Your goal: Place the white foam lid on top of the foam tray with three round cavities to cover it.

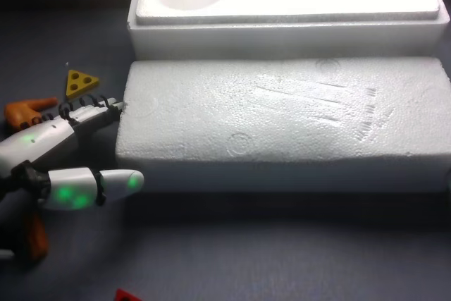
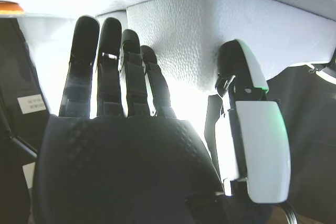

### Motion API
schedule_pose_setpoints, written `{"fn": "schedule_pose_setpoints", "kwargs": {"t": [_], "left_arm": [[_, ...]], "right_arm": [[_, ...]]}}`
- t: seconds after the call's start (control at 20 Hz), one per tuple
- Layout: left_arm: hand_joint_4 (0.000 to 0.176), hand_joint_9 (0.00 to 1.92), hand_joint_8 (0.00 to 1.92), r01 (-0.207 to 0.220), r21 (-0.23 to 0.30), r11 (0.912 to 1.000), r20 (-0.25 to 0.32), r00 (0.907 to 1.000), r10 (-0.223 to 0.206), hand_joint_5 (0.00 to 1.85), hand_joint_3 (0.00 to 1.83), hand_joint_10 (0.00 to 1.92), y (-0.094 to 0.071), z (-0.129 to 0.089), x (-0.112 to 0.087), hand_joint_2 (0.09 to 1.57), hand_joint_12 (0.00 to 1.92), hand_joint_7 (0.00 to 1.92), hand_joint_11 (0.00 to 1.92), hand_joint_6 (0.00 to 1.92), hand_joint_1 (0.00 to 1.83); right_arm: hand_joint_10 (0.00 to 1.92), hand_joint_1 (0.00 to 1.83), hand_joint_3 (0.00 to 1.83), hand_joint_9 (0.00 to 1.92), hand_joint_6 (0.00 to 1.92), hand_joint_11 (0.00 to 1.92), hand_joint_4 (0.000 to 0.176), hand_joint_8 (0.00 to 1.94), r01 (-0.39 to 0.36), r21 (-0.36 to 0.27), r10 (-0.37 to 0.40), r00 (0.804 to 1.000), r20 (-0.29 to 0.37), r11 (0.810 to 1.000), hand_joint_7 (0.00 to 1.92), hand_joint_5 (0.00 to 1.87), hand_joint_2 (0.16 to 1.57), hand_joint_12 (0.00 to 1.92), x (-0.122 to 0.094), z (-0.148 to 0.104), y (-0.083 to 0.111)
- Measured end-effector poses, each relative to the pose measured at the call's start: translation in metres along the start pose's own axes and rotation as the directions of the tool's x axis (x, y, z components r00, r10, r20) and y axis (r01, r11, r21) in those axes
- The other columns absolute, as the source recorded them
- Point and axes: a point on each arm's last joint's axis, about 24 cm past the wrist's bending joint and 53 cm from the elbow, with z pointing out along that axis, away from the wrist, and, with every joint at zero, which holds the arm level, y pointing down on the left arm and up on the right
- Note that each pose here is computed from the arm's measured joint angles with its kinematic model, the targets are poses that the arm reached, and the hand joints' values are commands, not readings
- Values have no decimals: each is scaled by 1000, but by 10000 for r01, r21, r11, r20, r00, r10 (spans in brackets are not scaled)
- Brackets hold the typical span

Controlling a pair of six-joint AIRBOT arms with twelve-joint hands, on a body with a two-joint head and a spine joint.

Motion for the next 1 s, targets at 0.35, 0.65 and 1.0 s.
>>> {"fn": "schedule_pose_setpoints", "kwargs": {"t": [0.35,0.65,1.0], "left_arm": [[21,0,0,453,287,9986,46,9990,-454,157,7,0,-10,-23,5,1065,0,0,0,19,332],[3,0,0,408,1343,9901,294,9985,-451,154,12,0,-47,-37,-6,1089,0,0,0,15,281],[0,0,0,29,2293,9733,666,9976,-187,169,1,0,-85,-47,-26,1083,0,0,0,17,366]], "right_arm": [[656,411,0,1,28,0,0,31,-329,-618,349,9989,321,9975,139,133,1222,1711,-8,-13,25],[592,346,2,0,44,0,0,19,-53,-1215,131,9979,628,9926,132,113,1238,1619,-26,-35,49],[332,293,0,0,85,0,0,5,425,-2086,-196,9937,1105,9771,58,69,1214,1471,-50,-43,81]]}}
